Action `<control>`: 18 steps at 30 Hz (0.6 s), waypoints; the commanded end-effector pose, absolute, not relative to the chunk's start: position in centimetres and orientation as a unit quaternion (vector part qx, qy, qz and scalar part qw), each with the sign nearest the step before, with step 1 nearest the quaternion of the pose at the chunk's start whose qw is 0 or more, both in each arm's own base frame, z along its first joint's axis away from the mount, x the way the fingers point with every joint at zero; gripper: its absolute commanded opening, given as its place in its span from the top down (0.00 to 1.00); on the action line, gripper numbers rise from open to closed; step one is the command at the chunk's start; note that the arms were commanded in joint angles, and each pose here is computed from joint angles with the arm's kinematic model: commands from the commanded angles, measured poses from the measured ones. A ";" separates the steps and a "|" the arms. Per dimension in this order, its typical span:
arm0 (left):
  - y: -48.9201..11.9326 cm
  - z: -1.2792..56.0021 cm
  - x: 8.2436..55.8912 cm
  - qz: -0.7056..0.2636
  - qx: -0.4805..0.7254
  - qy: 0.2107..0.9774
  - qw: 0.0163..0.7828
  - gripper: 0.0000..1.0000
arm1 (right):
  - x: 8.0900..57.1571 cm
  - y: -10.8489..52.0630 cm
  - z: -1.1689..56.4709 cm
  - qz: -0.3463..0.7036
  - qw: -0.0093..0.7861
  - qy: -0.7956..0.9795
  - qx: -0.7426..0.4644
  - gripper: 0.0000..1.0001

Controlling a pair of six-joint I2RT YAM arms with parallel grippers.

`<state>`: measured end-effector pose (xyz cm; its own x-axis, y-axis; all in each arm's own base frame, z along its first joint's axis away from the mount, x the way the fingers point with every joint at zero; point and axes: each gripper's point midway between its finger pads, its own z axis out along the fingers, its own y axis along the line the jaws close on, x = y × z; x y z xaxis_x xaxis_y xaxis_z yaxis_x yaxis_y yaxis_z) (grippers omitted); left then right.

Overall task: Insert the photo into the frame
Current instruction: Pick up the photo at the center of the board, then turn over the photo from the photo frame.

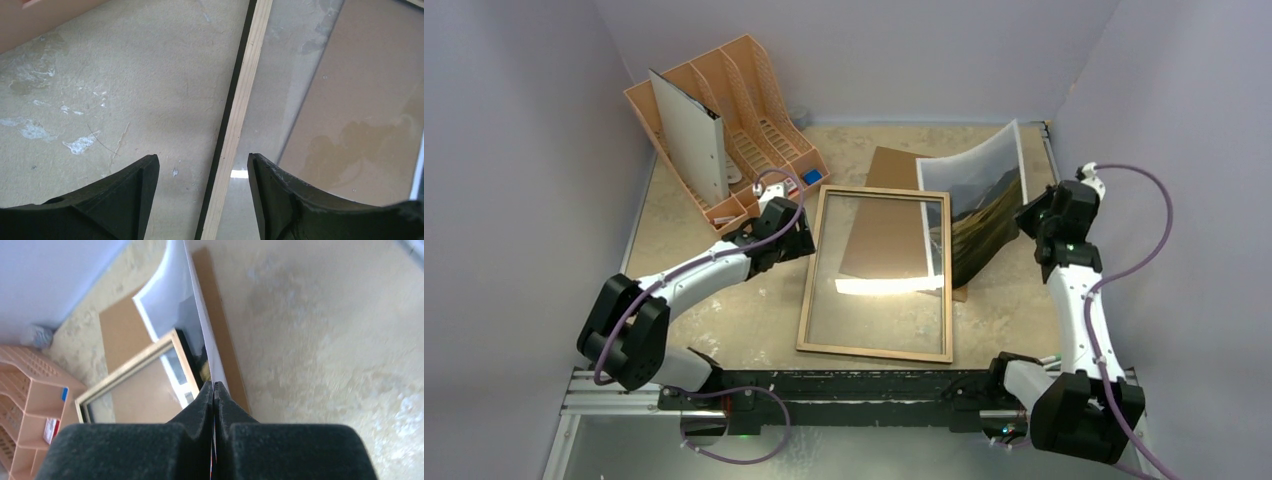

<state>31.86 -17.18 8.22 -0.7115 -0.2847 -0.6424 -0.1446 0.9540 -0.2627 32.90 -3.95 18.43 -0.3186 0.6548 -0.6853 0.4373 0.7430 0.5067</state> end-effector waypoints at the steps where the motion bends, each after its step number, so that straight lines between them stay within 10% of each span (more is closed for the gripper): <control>1: -16.6 8.0 31.1 -0.103 -0.129 0.921 0.353 0.31 | 34.2 -7.0 24.8 0.041 0.536 0.781 0.317 1.00; 18: -17.5 3.5 28.0 -0.131 -0.111 0.946 0.276 0.46 | 33.9 3.1 31.9 0.080 0.532 0.834 0.119 1.00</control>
